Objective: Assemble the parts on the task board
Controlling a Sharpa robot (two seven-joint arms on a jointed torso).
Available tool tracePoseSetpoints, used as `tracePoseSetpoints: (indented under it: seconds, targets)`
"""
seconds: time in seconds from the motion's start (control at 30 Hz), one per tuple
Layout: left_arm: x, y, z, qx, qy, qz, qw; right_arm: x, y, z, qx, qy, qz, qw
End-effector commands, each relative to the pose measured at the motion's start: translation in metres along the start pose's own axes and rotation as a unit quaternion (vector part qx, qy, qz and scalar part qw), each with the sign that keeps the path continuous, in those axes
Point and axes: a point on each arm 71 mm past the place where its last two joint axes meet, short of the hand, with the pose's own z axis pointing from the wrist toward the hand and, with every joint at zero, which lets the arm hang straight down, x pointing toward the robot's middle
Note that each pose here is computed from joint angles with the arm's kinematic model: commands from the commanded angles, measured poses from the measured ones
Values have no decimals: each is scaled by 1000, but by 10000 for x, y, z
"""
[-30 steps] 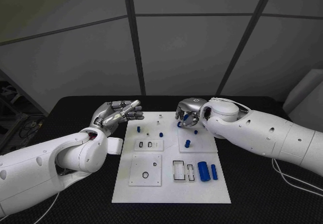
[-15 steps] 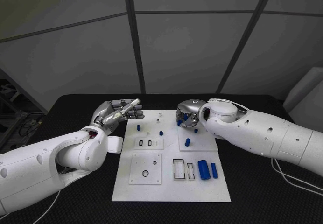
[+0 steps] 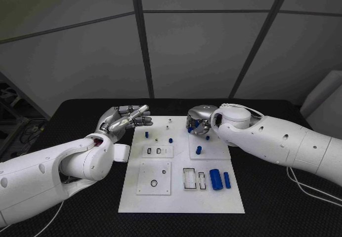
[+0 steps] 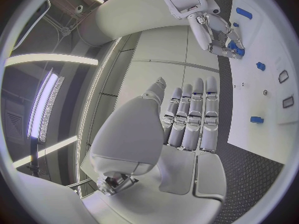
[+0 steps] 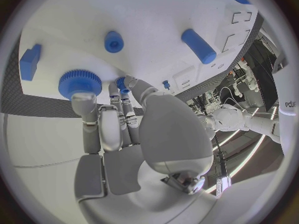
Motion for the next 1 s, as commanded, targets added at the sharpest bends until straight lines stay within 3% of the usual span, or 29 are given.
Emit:
tracePoseSetpoints:
  seconds: [0.03, 0.17, 0.43, 0.6, 1.0]
  targets:
    - [16, -12, 2, 1, 9, 0, 1000, -19, 15, -5, -9, -26, 1, 1000]
    - [18, -10, 4, 0, 9, 0, 1000, -92, 46, -33, -24, -76, 15, 997]
    - [1, -7, 5, -1, 8, 1, 1000, -184, 93, -86, -32, -132, 36, 990]
    - [-7, -6, 9, -1, 7, 1, 1000, -198, 133, -37, -26, -141, 41, 989]
    - [14, 0, 21, -1, 9, 0, 1000, -200, 286, 238, -11, -150, 49, 987]
